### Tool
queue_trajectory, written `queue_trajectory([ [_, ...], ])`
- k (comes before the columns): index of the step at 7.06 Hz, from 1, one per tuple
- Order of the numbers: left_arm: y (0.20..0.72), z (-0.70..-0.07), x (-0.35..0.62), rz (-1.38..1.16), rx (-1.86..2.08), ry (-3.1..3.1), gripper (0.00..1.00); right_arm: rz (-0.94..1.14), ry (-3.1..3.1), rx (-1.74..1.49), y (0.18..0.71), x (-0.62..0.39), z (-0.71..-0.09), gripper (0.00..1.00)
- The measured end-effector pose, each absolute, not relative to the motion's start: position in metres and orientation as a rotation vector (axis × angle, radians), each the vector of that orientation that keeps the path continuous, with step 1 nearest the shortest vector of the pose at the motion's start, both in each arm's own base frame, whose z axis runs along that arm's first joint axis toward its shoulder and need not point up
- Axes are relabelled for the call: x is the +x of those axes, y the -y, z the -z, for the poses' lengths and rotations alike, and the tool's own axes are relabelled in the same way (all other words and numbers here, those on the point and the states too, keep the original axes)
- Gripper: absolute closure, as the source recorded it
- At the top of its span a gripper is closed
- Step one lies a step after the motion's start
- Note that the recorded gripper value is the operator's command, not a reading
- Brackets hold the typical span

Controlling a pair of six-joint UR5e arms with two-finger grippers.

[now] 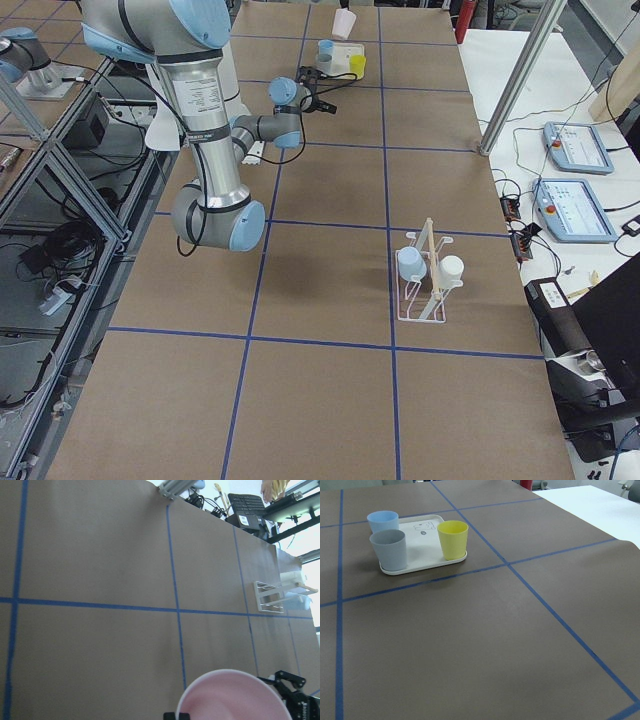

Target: Transfer IKEA cup to right arm and place on rack

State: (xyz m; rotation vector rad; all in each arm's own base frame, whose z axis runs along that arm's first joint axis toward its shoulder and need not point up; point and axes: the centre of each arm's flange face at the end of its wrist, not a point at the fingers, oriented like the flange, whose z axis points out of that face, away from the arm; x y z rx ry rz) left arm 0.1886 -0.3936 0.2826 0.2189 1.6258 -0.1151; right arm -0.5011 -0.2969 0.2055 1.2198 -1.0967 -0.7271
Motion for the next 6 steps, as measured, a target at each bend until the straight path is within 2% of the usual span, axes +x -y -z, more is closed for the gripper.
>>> queue_trajectory([
  [2,0.383,-0.251,0.245,0.155,0.197,-1.699,1.00,0.710,1.116,1.242,0.283,-0.513,-0.190,0.00],
  [6,0.352,-0.242,0.317,0.192,0.174,-1.730,1.00,0.687,1.187,1.289,0.269,-0.513,-0.175,0.00],
])
